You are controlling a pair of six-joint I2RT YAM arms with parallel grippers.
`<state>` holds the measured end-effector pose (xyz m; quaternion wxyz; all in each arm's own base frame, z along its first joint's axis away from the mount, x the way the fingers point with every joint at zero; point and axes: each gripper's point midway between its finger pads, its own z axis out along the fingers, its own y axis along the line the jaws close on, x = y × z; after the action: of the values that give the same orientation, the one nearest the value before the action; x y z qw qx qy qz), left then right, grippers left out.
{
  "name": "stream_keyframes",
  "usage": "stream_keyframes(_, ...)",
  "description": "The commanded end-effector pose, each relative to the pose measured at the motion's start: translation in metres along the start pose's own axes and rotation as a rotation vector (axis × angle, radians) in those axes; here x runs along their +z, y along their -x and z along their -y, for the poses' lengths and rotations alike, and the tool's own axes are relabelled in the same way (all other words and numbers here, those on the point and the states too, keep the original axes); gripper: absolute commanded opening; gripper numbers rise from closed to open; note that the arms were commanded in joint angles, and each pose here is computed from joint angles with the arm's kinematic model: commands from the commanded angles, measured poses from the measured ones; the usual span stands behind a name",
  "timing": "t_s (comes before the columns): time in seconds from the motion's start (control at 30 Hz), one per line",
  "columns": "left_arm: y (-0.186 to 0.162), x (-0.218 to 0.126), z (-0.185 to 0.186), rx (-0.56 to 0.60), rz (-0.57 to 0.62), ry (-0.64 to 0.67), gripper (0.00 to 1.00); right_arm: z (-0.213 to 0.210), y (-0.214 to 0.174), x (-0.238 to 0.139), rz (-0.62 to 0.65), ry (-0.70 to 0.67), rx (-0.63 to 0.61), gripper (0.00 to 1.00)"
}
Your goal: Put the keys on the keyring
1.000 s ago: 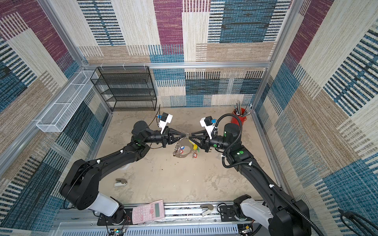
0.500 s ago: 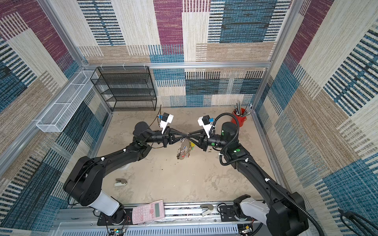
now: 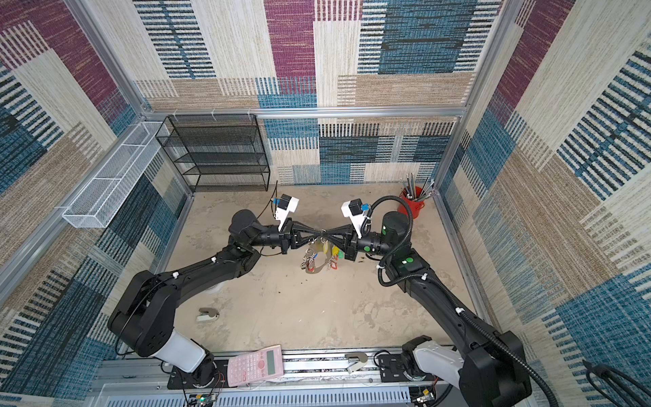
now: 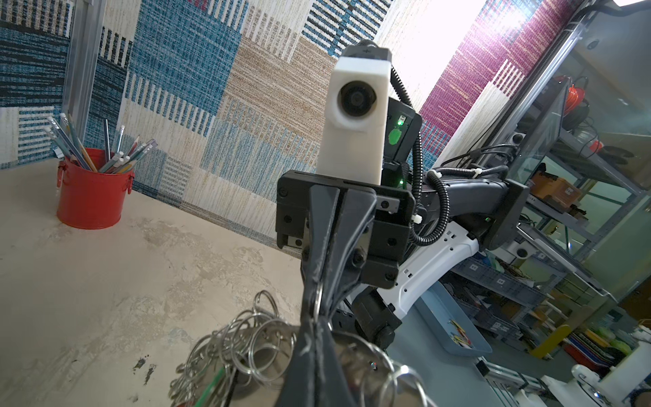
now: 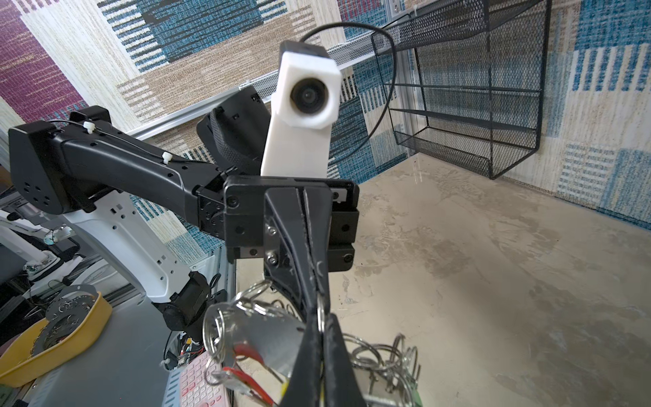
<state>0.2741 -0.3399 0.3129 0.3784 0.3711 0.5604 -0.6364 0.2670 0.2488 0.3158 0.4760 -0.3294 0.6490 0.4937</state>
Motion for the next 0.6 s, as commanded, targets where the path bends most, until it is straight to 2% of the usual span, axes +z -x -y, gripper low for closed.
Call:
stream_keyframes(0.0,0.004,0.0,0.004,0.036,-0.011,-0.001,0.0,-0.004,0.005,-0.001,0.014,0.014,-0.024,0.0)
stream_keyframes(0.07,0.004,-0.001,0.004,0.038,-0.032,0.01,0.0,-0.005,0.006,0.0,0.006,0.013,-0.032,0.0)
stream_keyframes(0.3,-0.011,-0.02,0.0,0.044,-0.211,0.109,0.16,-0.006,-0.001,0.002,-0.047,0.01,-0.073,0.0)
stream_keyframes(0.47,-0.015,-0.036,0.011,0.165,-0.351,0.172,0.32,-0.005,-0.006,0.006,-0.082,0.006,-0.084,0.0)
stream_keyframes(0.57,-0.014,-0.042,0.014,0.239,-0.422,0.205,0.36,-0.01,-0.009,0.009,-0.099,0.029,-0.093,0.0)
